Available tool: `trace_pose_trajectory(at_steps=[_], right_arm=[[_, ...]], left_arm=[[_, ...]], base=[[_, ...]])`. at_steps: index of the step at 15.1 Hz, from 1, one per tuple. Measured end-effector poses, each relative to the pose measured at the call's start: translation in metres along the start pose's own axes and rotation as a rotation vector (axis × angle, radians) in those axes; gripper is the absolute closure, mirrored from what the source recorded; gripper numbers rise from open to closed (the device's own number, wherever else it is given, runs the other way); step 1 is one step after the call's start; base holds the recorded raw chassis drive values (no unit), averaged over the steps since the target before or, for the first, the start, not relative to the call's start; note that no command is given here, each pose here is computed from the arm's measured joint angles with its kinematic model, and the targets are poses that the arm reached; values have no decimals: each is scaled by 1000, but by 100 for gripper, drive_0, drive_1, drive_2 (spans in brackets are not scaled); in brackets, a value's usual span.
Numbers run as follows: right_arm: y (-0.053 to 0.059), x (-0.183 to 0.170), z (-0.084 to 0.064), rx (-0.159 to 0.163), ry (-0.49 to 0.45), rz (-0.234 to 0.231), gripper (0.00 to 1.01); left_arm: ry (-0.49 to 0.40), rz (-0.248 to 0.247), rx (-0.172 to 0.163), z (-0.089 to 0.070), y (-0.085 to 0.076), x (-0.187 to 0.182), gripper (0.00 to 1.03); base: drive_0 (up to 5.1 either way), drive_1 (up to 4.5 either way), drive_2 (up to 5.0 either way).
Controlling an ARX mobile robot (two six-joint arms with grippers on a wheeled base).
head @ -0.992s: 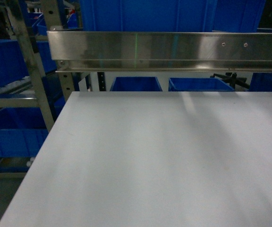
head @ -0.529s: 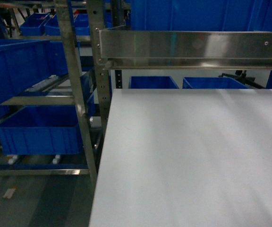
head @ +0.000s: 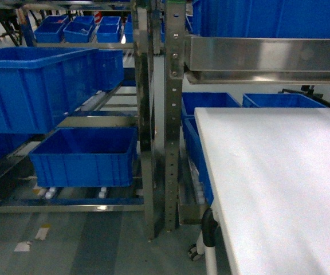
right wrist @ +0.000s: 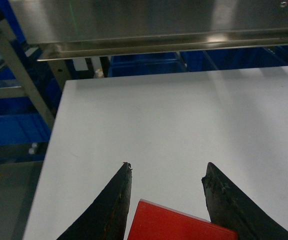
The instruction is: Place magnetic block on left shelf second layer
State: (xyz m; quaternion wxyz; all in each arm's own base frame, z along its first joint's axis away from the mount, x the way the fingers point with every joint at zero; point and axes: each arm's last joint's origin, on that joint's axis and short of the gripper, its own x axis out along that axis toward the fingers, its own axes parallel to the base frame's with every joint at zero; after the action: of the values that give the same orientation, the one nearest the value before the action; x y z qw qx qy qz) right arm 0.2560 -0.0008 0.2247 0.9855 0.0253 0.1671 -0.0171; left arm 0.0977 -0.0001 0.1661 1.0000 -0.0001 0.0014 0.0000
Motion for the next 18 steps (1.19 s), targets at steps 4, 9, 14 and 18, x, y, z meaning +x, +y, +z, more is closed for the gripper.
trace_pose_trajectory(at_steps=[4, 9, 14, 18], right_arm=[[0, 0, 0, 0, -1, 1, 62], [0, 0, 0, 0, -1, 3, 62], [0, 0, 0, 0, -1, 3, 62], [0, 0, 0, 0, -1, 3, 62]], left_arm=[[0, 0, 0, 0, 0, 0, 5], [0, -1, 0, 0, 0, 0, 5], [1, -1, 0, 0, 0, 0, 5], [0, -1, 0, 0, 0, 0, 5]], base=[[-499, 242, 242], [-498, 243, 243], [-495, 246, 246], [-500, 241, 241]])
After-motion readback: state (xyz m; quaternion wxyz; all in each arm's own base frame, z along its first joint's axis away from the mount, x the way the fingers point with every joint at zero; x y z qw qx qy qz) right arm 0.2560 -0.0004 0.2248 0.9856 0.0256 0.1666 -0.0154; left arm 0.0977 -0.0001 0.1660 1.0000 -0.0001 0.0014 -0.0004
